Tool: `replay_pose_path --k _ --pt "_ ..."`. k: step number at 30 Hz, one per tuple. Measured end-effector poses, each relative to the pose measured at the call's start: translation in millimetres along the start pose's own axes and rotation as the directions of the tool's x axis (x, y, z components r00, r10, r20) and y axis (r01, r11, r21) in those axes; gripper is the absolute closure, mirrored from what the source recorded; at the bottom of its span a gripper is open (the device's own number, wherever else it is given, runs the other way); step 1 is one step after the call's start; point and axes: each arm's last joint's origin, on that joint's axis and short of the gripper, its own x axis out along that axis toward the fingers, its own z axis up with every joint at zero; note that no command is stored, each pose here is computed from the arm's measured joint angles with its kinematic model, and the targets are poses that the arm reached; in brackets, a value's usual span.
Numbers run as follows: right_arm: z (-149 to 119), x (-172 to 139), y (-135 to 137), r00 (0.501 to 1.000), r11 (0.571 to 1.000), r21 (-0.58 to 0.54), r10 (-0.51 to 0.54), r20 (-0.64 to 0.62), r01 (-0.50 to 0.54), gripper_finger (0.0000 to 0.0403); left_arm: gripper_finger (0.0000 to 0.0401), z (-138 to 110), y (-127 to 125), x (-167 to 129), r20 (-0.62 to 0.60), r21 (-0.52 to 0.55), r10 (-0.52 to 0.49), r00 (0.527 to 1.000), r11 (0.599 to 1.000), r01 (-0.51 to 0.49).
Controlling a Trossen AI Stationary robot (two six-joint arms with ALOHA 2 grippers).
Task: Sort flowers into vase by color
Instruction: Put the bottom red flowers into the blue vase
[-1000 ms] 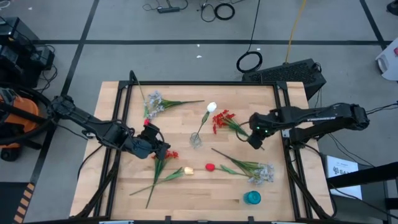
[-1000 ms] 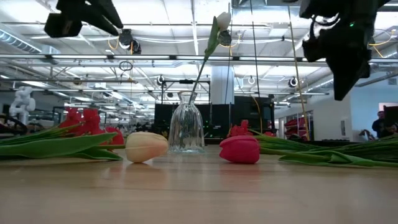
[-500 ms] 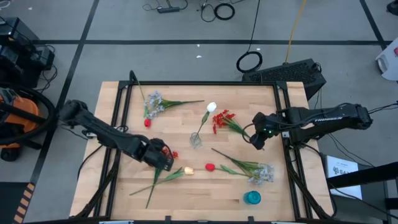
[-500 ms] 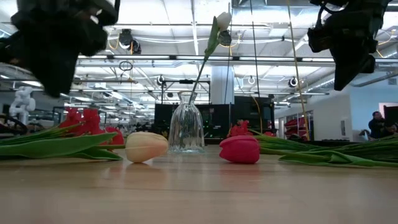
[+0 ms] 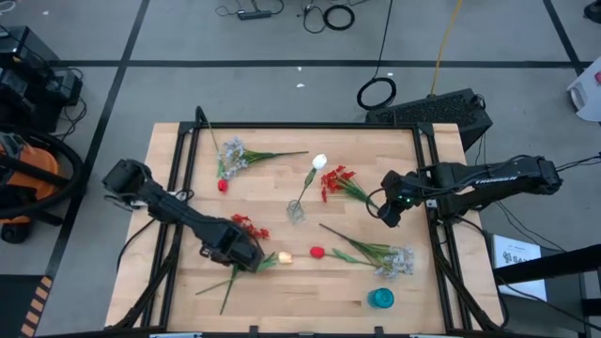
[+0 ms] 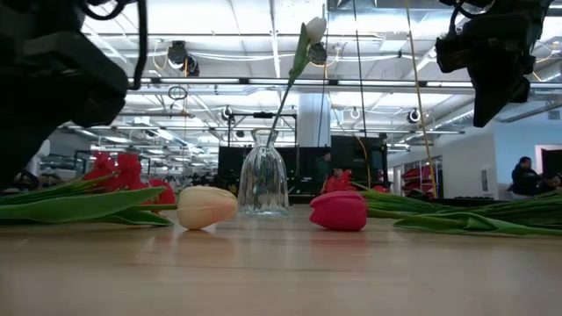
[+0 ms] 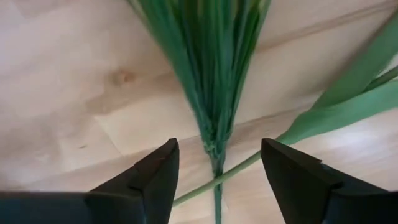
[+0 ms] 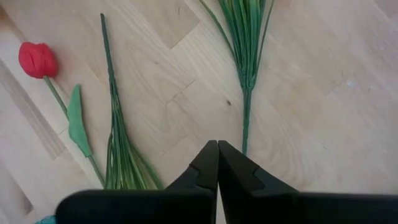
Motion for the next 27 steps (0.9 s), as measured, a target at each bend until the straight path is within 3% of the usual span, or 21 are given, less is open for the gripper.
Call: replay_pose_path --k 5,12,16,22,27 --pt "0.2 0.0 0.2 1.0 1.0 -0.008 0.002 0.002 -0.002 0.0403 0.0164 -8.8 0.9 11.3 0.004 0.013 0.04 0.999 0.999 -0.04" --pt "2.2 0.0 2.2 0.999 1.0 -0.006 0.023 0.023 -0.023 0.0403 0.0172 -2.2 -2.8 27.8 0.069 -0.005 0.088 0.994 0.996 -0.087" --pt "3.6 -0.1 3.5 0.999 0.999 -0.012 0.037 0.036 -0.036 0.0403 0.0226 0.5 -4.3 29.4 0.067 -0.014 0.089 0.994 0.996 -0.088" --pt "4.9 -0.2 4.8 0.998 0.999 -0.012 0.05 0.05 -0.05 0.0403 0.0375 2.3 -3.2 25.8 0.118 -0.022 0.074 0.99 0.997 -0.072" --pt "4.8 -0.2 4.9 0.997 0.999 -0.012 0.052 0.048 -0.051 0.0403 0.0383 8.0 -1.8 14.1 0.336 -0.04 0.039 0.941 0.999 -0.027"
